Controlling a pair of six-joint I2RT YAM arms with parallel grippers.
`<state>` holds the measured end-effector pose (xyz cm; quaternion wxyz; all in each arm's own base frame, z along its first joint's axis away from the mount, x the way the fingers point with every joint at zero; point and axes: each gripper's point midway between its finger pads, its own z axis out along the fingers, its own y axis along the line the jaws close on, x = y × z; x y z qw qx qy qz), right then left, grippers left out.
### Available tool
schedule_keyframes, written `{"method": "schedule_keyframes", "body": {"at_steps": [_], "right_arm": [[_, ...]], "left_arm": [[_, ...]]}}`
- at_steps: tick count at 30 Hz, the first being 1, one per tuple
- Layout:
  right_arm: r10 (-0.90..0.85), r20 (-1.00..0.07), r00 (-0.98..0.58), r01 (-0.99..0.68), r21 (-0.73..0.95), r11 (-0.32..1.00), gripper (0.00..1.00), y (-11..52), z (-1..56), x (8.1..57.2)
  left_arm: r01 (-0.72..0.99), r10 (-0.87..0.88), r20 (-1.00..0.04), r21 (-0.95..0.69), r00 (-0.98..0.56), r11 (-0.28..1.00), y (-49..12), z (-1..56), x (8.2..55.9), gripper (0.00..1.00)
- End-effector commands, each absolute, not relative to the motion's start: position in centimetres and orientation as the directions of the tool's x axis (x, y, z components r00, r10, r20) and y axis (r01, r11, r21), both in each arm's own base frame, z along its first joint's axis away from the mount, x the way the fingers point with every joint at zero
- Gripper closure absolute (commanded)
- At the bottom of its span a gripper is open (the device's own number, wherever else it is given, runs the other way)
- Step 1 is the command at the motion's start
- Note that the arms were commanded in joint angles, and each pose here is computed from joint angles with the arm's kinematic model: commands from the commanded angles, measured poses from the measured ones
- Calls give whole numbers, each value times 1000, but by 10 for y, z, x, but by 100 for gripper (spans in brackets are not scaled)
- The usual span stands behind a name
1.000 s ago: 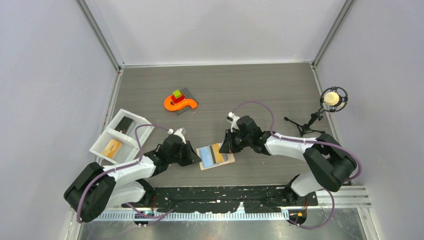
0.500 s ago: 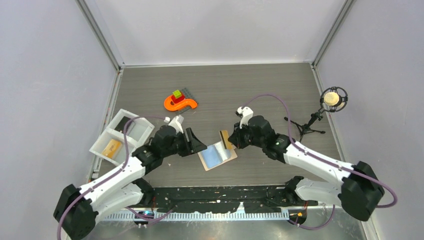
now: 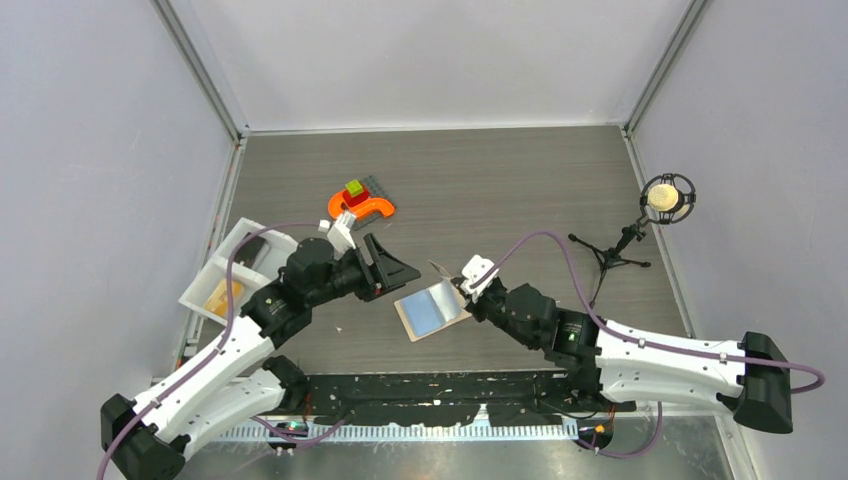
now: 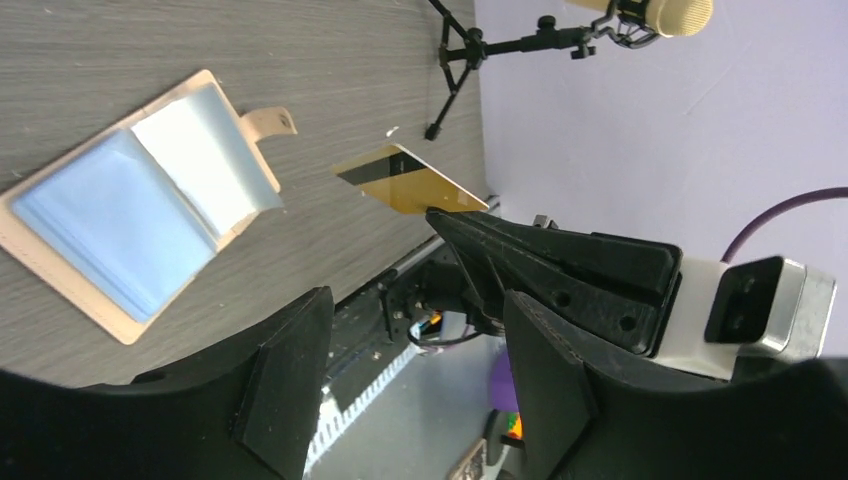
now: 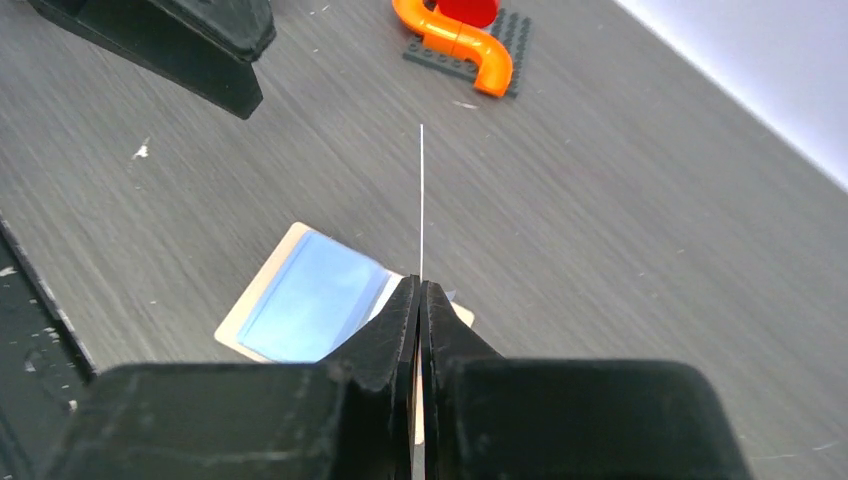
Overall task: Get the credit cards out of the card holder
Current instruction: Remove the credit card from the card holder, then place the credit card in the storage box.
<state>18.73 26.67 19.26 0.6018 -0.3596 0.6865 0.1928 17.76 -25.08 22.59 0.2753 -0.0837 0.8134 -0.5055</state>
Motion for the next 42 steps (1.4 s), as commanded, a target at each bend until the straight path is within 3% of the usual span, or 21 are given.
{"method": "schedule_keyframes", "body": {"at_steps": [1,17,20,27,31,33,36,39,42], "right_arm": [[-279,-953,119,-616,-291,732,95,259,225,198],[-470,-857,211,-587,-495,641,95,294,217,169],[-476,-849,228,-589,-510,627,95,299,218,164],[-518,-817,254,-576,-558,597,95,306,213,157],[-543,-800,256,-573,-578,581,95,306,207,155],[-549,-798,248,-574,-578,581,88,304,203,155],[-548,-805,227,-598,-559,574,75,301,196,152],[-498,-849,175,-655,-478,585,59,299,192,144],[-412,-903,121,-716,-367,594,52,292,195,136]], "left_arm": [[108,-442,-263,-932,-858,345,-262,242,172,34],[23,-472,-162,-958,-866,286,-268,222,176,36],[7,-473,-140,-963,-870,271,-271,218,177,39],[-8,-458,-106,-971,-883,240,-278,216,178,65],[-11,-466,-100,-973,-879,229,-278,213,179,90],[3,-457,-109,-974,-883,227,-279,212,178,100],[78,-436,-174,-970,-883,229,-281,215,179,100],[219,-370,-318,-933,-873,286,-283,214,180,100],[302,-314,-419,-883,-852,360,-280,205,182,100]]}}
